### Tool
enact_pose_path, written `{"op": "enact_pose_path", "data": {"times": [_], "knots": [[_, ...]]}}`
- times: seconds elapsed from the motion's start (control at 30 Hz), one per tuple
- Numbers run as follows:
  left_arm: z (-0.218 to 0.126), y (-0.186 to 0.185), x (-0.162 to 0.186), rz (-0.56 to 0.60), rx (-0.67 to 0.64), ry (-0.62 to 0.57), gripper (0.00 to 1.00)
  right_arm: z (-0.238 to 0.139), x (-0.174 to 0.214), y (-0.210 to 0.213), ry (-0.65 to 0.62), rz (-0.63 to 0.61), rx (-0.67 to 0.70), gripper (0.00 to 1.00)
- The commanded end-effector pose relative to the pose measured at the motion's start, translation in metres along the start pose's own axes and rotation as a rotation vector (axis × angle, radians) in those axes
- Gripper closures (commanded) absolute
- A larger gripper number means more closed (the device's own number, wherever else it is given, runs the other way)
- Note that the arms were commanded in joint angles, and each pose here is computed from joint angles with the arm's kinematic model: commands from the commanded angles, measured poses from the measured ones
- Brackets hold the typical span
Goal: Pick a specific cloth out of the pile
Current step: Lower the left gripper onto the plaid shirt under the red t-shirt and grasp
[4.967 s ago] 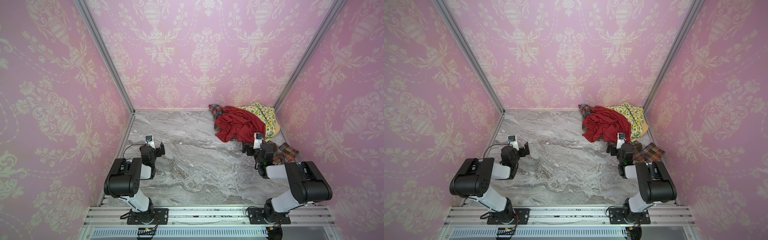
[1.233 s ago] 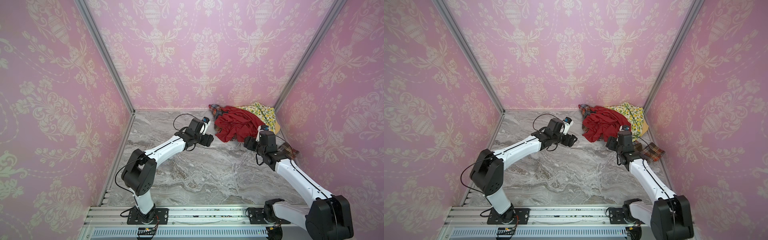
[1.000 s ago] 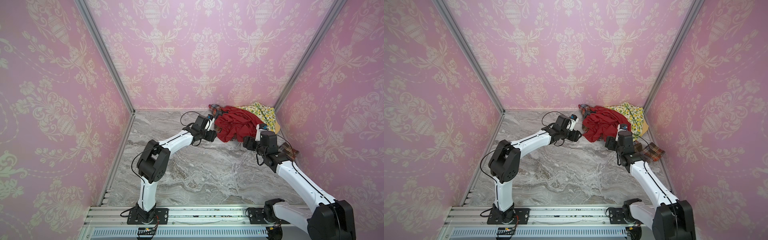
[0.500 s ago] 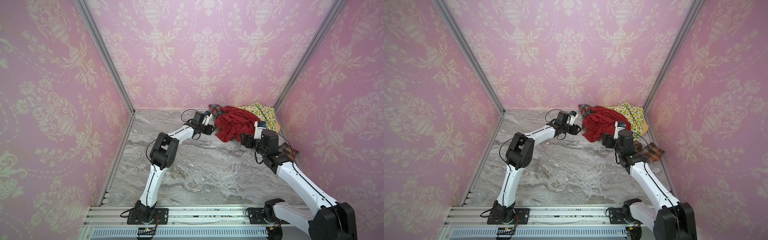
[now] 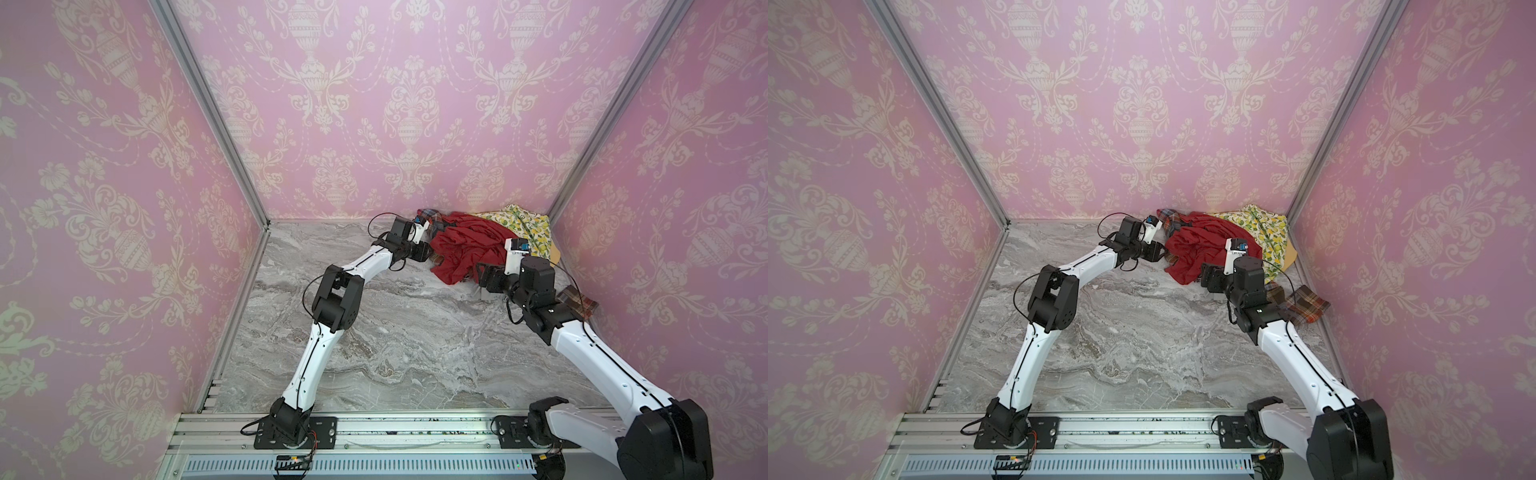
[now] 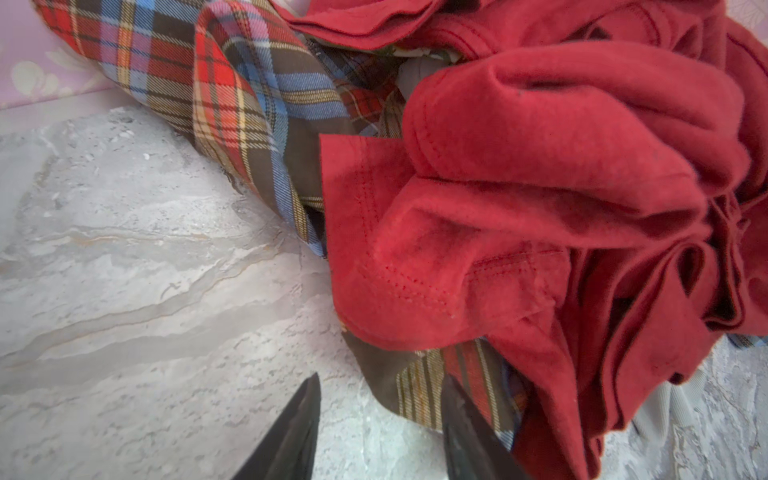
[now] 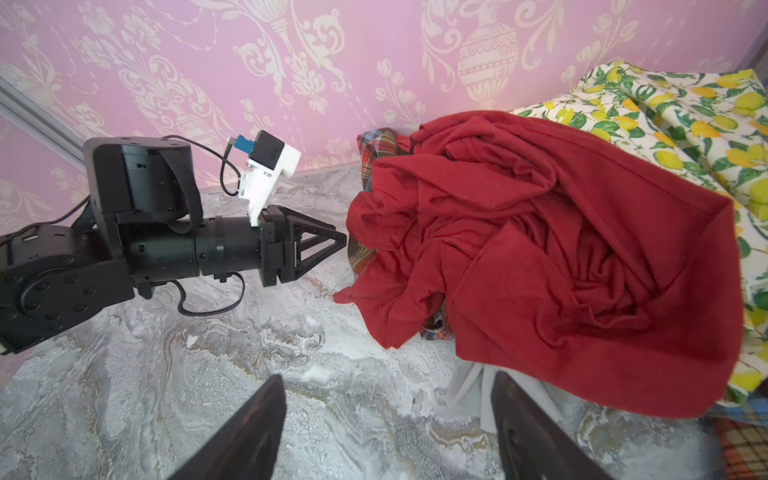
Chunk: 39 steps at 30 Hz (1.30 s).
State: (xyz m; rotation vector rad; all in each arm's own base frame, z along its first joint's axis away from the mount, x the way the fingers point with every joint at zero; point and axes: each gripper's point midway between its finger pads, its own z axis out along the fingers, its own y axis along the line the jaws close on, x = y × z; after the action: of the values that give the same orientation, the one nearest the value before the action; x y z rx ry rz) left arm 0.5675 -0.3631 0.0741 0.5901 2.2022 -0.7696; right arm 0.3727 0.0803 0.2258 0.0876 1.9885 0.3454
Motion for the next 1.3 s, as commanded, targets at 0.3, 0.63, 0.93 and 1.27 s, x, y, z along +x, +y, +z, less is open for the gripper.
{"op": "enact_pose_path", "data": {"times": [0.3,0.63,0.93,1.27], "knots": [[0.014,0.001,0.011,0.010,0.031,0.083,0.53,0.000,-0.016,0.005,-0.056,-0.059,-0.005,0.20],[0.019,-0.004,0.019,0.014,0.036,0.137,0.53,0.000,-0.012,0.010,-0.060,-0.098,-0.039,0.17],[0.026,-0.007,0.022,-0.006,0.011,0.154,0.52,0.002,-0.010,0.019,-0.059,-0.140,-0.084,0.15],[0.033,-0.006,0.042,-0.030,-0.025,0.214,0.59,-0.002,-0.013,0.016,-0.077,-0.148,-0.062,0.15]]}}
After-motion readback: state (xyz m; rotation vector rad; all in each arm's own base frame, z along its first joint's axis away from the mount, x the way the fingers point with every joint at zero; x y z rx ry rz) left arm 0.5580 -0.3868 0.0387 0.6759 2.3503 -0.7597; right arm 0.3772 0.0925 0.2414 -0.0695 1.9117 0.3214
